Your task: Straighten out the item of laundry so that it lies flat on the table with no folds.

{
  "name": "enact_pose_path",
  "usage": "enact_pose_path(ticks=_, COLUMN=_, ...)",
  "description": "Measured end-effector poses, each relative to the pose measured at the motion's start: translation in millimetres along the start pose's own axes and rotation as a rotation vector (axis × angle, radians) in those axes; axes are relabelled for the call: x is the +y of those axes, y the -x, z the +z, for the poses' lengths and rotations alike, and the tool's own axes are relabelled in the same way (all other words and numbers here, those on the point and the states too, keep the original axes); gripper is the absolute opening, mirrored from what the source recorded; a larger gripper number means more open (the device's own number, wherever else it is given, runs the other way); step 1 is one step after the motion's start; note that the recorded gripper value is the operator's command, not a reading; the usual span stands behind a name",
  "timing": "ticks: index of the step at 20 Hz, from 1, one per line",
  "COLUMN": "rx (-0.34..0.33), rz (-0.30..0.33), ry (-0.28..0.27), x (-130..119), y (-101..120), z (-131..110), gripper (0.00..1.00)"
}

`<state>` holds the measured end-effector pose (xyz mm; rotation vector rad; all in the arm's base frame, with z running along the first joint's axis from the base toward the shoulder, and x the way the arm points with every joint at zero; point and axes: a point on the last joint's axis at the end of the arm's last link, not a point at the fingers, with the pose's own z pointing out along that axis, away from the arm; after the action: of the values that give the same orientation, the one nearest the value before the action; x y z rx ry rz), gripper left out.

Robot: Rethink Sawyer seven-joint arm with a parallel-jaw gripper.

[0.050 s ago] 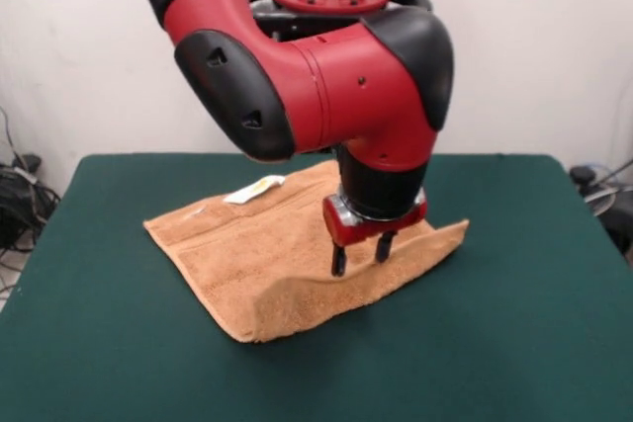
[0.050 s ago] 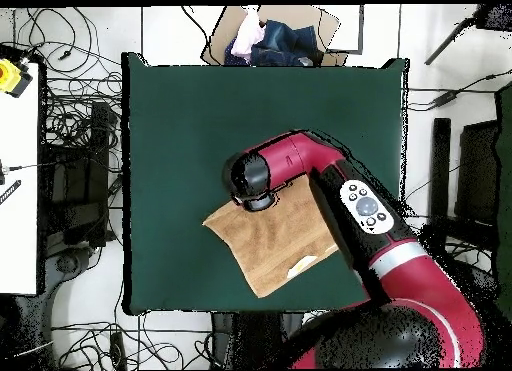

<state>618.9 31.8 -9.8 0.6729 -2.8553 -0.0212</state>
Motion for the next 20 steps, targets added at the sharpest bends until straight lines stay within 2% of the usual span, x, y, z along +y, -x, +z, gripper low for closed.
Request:
enact_pose_path(ticks=5, rx=-0.018, rz=-0.005, ry=-0.015, x=4, y=15, z=-5, gripper=1.00)
enact_pose_path(ticks=20, rx=-0.082, rz=0.001, ry=-0.021, x=-1, y=22, z=-8, gripper=1.00)
